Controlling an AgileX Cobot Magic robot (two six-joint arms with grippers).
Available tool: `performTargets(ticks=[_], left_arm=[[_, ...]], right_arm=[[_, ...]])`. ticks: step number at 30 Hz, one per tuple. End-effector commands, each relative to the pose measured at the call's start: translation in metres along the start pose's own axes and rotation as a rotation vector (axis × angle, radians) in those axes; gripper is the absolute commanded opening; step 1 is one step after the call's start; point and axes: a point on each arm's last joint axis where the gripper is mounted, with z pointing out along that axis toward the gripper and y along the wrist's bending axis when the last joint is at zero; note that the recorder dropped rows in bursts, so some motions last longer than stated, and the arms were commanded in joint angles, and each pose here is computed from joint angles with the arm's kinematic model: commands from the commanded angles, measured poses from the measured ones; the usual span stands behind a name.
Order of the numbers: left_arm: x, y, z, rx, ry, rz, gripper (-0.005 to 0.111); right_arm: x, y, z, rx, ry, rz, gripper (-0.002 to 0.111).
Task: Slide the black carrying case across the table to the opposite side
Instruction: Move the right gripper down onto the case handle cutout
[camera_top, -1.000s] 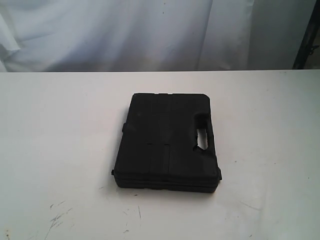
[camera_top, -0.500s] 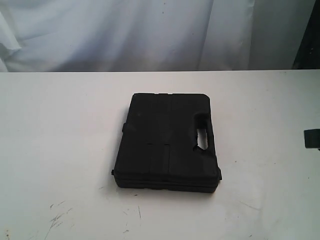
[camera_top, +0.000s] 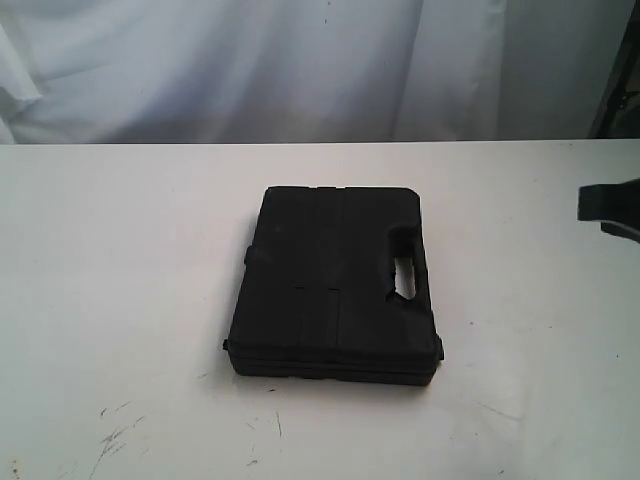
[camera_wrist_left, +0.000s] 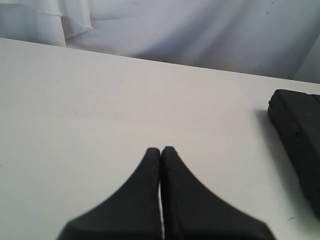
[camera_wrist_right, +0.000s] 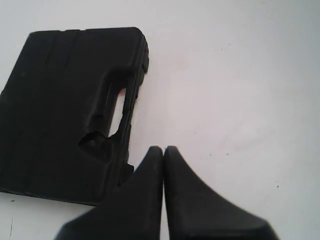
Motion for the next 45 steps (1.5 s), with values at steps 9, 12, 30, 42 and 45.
performTargets(ticks=[9,12,30,42,45], left_arm=[[0.001,0.0,0.0,0.007,-0.008,-0.006,0.0],[0.001,0.0,0.0,0.007,-0.008,-0.006,0.0],[0.001,0.0,0.0,0.007,-0.008,-0.006,0.0],[0.001,0.0,0.0,0.007,-0.008,-0.006,0.0],[0.001,0.0,0.0,0.007,-0.008,-0.006,0.0]], right_arm=[[-0.04,0.041,0.066,-0.036,0.302,-0.021,0.0],[-0.046,0.051,0.086,-0.034,0.35,-0.02,0.0],[-0.053,0.069,0.191,0.001,0.484,-0.022,0.037],[-0.048,0.068,0.238,0.042,0.505,-0.073,0.037],[-0.044,0.066,0.247,0.05,0.511,-0.082,0.037]])
